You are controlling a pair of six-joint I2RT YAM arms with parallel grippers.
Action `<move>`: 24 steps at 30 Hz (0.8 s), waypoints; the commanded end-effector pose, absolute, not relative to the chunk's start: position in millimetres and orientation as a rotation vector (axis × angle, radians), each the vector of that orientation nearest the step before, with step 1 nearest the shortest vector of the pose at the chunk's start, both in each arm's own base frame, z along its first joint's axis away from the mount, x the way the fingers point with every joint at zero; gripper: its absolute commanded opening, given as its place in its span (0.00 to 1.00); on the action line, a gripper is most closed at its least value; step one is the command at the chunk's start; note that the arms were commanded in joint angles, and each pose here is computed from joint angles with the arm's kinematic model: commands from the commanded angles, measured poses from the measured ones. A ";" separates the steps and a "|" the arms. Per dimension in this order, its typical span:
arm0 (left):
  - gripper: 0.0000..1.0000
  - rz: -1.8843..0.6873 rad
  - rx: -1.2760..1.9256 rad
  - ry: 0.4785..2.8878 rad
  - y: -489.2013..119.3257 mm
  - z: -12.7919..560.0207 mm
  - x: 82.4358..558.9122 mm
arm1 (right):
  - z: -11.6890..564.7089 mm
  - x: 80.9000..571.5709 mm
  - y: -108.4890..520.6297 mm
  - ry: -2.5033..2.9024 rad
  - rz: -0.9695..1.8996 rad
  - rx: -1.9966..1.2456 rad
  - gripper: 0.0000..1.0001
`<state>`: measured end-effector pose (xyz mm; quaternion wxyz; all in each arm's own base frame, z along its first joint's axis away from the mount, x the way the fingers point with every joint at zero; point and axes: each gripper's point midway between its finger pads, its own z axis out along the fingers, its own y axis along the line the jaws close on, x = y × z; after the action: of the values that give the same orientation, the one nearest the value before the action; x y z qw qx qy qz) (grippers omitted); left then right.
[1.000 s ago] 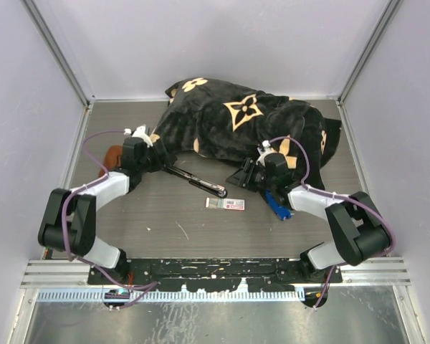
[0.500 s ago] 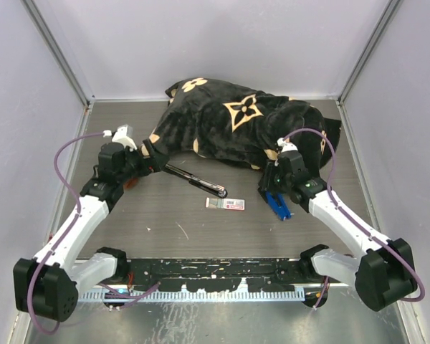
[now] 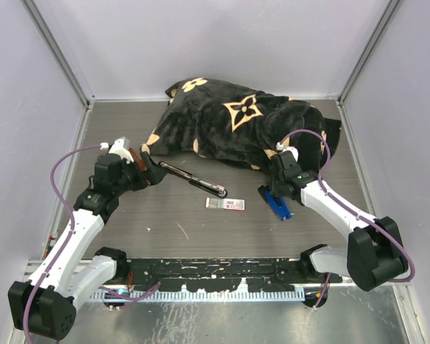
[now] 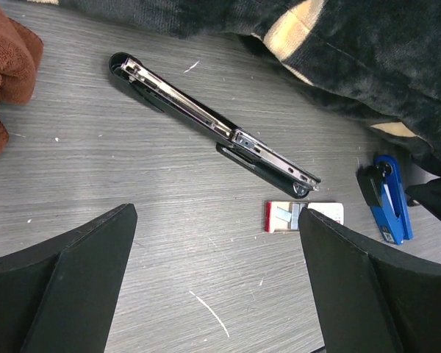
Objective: Load the staples into the stapler
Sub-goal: Pick up the stapler from the center of the board.
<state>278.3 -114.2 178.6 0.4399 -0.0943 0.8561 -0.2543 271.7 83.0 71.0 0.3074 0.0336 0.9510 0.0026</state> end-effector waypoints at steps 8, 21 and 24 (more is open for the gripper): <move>0.95 -0.648 -0.229 2.103 -113.7 186.2 274.8 | 70.0 298.3 83.4 2.444 -0.027 0.079 0.35; 0.96 -0.631 -0.225 2.098 -110.5 189.3 270.5 | 51.8 308.7 70.8 2.448 -0.143 0.102 0.31; 0.96 -0.629 -0.227 2.100 -110.3 188.4 270.7 | 46.1 311.0 72.5 2.465 -0.131 0.099 0.30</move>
<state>268.5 -111.8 178.4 0.4354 -0.0949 0.8590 -0.2521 295.2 75.2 42.7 0.3078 0.0307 0.9499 -0.0450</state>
